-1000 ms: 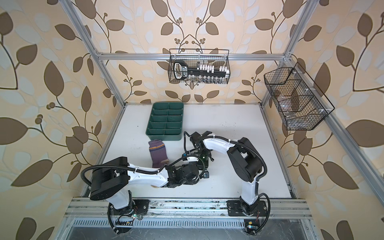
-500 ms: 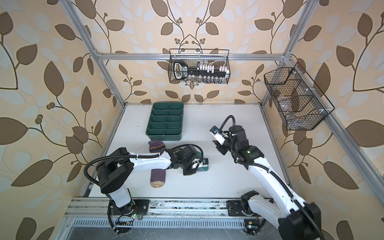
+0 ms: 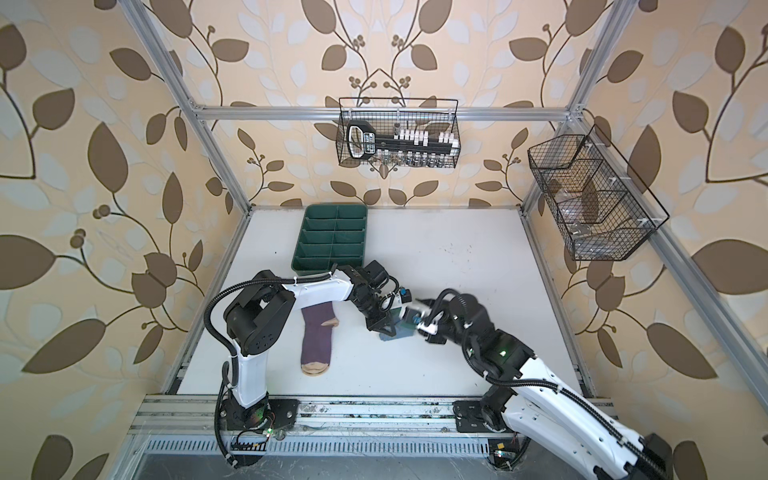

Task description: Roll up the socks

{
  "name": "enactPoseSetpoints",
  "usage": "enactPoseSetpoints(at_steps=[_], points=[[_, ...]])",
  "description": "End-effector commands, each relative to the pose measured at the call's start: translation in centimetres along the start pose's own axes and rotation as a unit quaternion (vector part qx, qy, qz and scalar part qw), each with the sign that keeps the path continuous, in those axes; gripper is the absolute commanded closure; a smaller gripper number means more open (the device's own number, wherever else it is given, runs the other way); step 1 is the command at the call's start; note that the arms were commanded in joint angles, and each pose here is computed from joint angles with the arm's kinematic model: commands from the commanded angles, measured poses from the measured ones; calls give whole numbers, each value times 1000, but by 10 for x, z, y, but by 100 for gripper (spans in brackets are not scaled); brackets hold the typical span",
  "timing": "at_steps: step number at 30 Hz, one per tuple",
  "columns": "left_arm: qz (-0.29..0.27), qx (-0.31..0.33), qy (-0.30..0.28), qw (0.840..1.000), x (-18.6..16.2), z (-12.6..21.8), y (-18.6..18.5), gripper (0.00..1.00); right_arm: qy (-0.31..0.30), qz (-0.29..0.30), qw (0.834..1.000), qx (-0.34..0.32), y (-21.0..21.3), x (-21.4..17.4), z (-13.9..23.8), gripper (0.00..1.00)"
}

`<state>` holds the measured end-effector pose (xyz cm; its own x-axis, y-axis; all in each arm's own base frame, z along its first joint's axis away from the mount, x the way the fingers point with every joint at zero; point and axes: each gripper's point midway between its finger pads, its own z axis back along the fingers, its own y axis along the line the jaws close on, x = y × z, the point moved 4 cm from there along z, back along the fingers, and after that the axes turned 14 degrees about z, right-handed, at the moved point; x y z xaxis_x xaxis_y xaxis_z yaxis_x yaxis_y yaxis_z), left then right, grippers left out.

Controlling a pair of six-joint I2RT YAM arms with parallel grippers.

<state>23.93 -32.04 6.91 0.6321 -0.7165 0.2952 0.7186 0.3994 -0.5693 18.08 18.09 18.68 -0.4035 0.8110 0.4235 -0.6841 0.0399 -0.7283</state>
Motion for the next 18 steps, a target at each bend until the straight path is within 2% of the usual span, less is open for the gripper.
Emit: enactPoseSetpoints(at_steps=[1, 6, 8, 12, 18], points=[[87, 18, 67, 994, -31, -10, 25, 100, 110, 127, 985, 33, 33, -23, -19, 53], [105, 19, 66, 992, -27, -10, 36, 100, 130, 150, 979, 53, 46, -18, -55, 54], [110, 16, 64, 992, -26, -11, 39, 100, 138, 152, 978, 45, 47, -19, -69, 50], [113, 8, 62, 992, -26, -12, 39, 100, 135, 161, 976, 53, 55, -23, -91, 49], [108, 6, 54, 993, -22, -7, 35, 100, 153, 166, 972, 70, 63, -35, -114, 54]])
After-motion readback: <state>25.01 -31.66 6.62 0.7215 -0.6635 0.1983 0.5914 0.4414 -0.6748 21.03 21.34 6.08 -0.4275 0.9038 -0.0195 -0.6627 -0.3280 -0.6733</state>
